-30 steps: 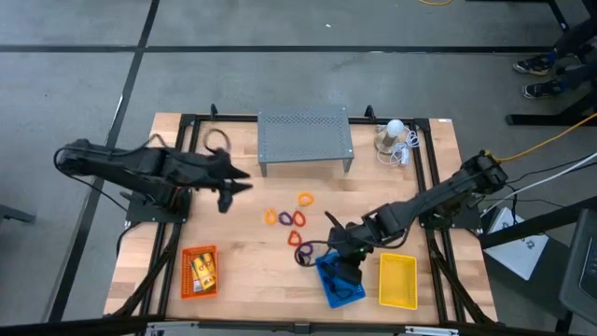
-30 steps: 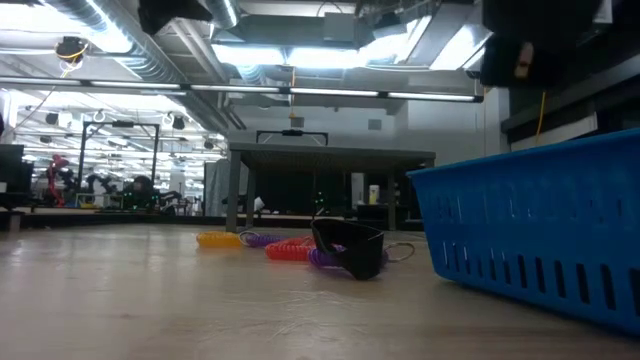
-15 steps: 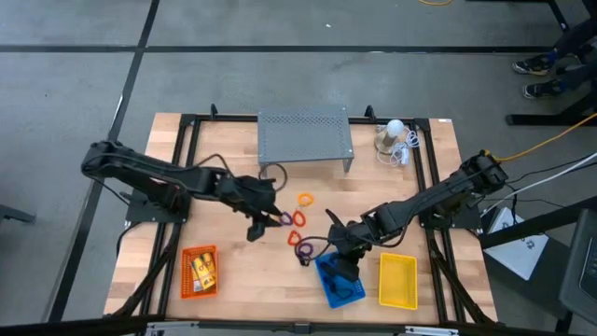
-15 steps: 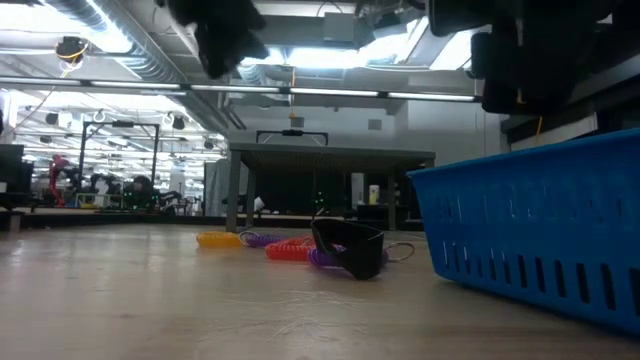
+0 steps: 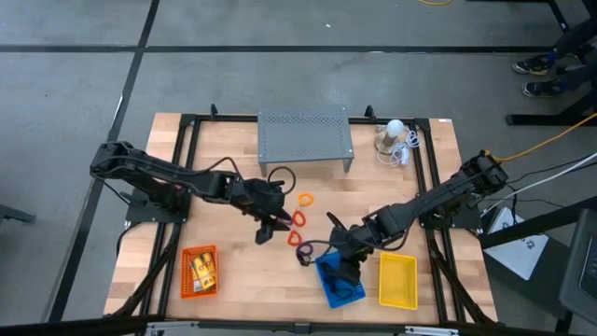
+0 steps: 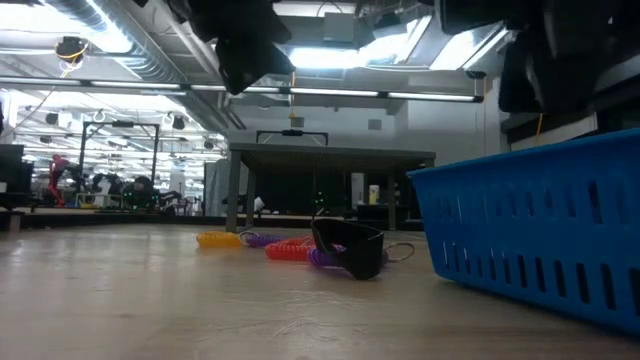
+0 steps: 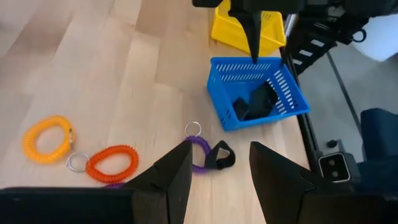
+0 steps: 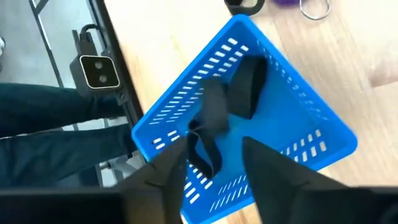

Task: Pick & Place Office Desk Supplies
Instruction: Put the black rubber band into the blue bin

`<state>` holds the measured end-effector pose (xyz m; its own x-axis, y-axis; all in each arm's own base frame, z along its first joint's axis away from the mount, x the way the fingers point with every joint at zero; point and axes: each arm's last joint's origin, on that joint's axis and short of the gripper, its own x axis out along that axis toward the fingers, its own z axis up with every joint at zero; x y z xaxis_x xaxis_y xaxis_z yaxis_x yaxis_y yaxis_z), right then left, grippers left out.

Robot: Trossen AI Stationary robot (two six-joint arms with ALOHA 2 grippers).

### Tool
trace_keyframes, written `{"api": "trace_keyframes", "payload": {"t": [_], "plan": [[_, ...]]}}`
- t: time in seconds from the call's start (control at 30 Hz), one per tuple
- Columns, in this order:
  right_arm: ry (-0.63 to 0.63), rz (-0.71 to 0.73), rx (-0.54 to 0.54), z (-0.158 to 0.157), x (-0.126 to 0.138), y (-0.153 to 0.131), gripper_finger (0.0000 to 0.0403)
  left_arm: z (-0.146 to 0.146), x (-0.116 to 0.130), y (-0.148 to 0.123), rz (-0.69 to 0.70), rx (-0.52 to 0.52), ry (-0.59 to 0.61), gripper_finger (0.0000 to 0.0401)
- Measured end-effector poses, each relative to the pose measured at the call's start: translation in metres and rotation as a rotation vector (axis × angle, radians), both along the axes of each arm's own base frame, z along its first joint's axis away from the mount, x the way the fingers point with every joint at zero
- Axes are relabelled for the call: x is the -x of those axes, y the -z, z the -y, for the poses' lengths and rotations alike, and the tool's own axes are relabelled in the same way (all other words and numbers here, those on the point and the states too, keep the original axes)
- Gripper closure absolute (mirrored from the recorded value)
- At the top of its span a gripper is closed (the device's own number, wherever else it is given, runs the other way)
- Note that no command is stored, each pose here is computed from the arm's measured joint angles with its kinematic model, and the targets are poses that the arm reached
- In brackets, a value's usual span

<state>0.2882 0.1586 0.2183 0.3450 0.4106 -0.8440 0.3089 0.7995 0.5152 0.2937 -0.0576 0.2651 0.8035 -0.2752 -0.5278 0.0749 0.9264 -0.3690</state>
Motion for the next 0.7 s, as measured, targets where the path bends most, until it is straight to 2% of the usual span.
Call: {"api": "trace_keyframes", "payload": {"t": [0.17, 0.27, 0.6, 0.7], "plan": [[-0.027, -0.002, -0.006, -0.001, 0.001, 0.0, 0.0151, 0.0, 0.0, 0.0, 0.002, 0.003, 0.004, 0.0246], [-0.044, 0.005, 0.0, 0.0, 0.001, 0.0, 0.012, 0.001, 0.0, -0.001, 0.007, 0.007, 0.016, 0.0246], [-0.027, 0.013, 0.023, 0.007, -0.003, 0.0, 0.0108, 0.028, -0.016, 0.026, -0.047, -0.065, 0.233, 0.0246], [-0.023, 0.007, 0.03, 0.008, -0.002, 0.001, 0.0108, 0.037, -0.027, 0.036, -0.06, -0.126, 0.247, 0.0246]]}}
